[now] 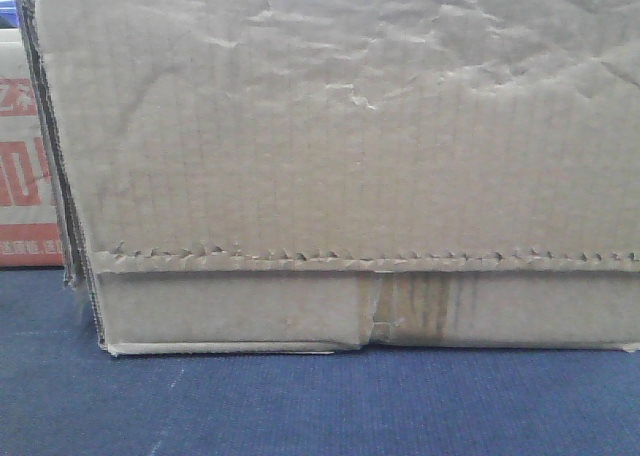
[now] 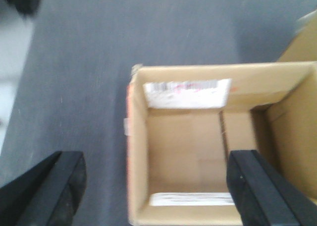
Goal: Stack two boxes on right shelf middle
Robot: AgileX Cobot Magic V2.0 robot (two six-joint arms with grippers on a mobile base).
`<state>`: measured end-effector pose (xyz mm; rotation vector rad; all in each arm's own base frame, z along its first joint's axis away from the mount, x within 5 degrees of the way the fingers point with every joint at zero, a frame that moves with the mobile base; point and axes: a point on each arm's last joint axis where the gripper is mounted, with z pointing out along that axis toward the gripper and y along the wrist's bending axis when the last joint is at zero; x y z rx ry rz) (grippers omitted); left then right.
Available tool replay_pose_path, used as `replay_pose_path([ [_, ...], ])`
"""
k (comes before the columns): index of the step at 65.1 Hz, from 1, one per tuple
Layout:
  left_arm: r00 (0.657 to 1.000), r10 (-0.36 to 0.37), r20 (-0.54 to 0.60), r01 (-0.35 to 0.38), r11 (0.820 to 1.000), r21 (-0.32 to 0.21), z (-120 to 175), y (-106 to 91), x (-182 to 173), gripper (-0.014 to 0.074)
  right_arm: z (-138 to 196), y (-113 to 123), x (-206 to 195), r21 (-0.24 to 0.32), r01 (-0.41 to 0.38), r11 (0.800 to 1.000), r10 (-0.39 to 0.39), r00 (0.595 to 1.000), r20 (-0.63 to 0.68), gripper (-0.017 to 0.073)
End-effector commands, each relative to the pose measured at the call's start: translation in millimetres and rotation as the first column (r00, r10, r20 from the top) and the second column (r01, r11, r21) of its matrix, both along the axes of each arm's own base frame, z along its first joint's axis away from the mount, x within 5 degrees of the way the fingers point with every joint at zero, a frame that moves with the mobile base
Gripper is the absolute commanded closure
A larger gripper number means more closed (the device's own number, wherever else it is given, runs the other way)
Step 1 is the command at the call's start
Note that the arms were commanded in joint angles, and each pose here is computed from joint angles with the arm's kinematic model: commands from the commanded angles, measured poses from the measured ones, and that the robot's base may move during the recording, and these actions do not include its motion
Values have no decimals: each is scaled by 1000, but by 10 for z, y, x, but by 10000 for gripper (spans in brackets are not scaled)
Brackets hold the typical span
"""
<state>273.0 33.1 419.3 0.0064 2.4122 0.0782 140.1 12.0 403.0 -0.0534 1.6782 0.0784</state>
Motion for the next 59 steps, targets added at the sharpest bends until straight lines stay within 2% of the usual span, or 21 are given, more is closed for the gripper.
replay_pose_path([
  [1,995,-19,-95,18,1000,-13,-121,161,217,121,29,7,19,-3,-4,1000,4,1000,20,-10],
  [10,982,-48,-180,54,998,25,-384,264,468,121,29,7,19,-3,-4,1000,4,1000,20,-10],
  [28,950,-62,-307,60,998,-16,-889,305,822,121,31,8,19,-3,-4,1000,4,1000,22,-10],
  [45,928,-70,-366,57,997,-44,-1146,322,960,123,29,7,19,-3,-4,1000,4,1000,20,-10],
  [50,923,-71,-379,57,997,-48,-1191,325,979,179,29,7,19,-3,-4,1000,4,1000,20,-10],
  [53,920,-72,-386,57,997,-50,-1207,326,982,250,29,7,19,-3,-4,1000,4,1000,20,-10],
  [55,920,-72,-386,57,997,-50,-1207,326,982,305,29,7,19,-3,-4,1000,4,1000,20,-10],
  [59,917,-73,-391,57,997,-51,-1209,325,977,474,29,7,19,-3,-4,1000,4,1000,20,-10],
])
